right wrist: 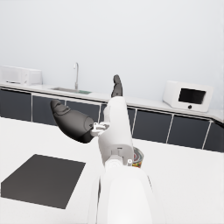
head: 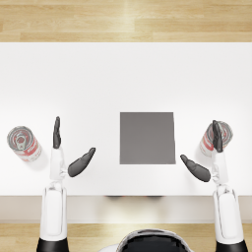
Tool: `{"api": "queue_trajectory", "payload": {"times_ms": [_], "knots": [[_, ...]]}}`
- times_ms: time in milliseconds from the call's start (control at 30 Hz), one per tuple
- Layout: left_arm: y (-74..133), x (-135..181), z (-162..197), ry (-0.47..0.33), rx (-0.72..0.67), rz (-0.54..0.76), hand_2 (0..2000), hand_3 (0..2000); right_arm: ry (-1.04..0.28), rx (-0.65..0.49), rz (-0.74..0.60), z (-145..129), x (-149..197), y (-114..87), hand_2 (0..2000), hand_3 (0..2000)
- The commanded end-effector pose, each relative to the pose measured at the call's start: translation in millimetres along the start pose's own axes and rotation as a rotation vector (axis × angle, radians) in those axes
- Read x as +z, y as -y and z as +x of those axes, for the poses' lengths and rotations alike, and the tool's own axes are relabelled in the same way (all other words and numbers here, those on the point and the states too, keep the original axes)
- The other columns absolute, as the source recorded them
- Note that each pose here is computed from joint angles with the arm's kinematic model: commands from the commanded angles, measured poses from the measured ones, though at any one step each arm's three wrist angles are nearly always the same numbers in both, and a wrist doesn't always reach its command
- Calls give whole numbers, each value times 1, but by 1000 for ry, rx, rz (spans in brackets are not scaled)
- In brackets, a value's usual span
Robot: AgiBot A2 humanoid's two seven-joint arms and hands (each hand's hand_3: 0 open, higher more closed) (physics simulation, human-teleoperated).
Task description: Pick up the red can on the left and place it in the middle, then pick up the red can on the right and place it on top of the can in the middle
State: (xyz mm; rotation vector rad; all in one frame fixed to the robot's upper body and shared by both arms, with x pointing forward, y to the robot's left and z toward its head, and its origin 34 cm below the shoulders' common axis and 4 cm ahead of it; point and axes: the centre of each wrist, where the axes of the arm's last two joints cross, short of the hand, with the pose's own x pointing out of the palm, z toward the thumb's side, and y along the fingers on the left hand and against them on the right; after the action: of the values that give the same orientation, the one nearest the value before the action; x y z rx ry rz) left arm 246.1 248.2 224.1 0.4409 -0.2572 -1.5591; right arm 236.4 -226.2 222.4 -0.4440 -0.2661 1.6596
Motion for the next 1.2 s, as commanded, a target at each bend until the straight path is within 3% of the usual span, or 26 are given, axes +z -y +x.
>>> {"api": "queue_trajectory", "payload": {"times_ms": [33,167,333,767,967,1000,1200], "knots": [[5,14,-39,-69,158,49,0,0,-54,-93,-46,-23,12,-2,0,0],[16,11,-68,-144,287,23,0,0,-104,-146,-28,-35,9,-6,0,0],[31,-10,-91,-158,392,-71,0,0,-110,-188,45,-44,-8,-13,0,0],[52,-81,-103,-94,449,-348,0,0,-64,-218,283,-48,-73,-18,0,0],[58,-112,-107,-60,470,-463,0,0,-37,-249,425,-53,-111,-25,0,0],[58,-116,-108,-54,476,-479,0,0,-28,-241,516,-50,-132,-35,0,0],[55,-137,-107,-25,477,-556,0,0,-14,-246,497,-48,-131,-26,0,0]]}}
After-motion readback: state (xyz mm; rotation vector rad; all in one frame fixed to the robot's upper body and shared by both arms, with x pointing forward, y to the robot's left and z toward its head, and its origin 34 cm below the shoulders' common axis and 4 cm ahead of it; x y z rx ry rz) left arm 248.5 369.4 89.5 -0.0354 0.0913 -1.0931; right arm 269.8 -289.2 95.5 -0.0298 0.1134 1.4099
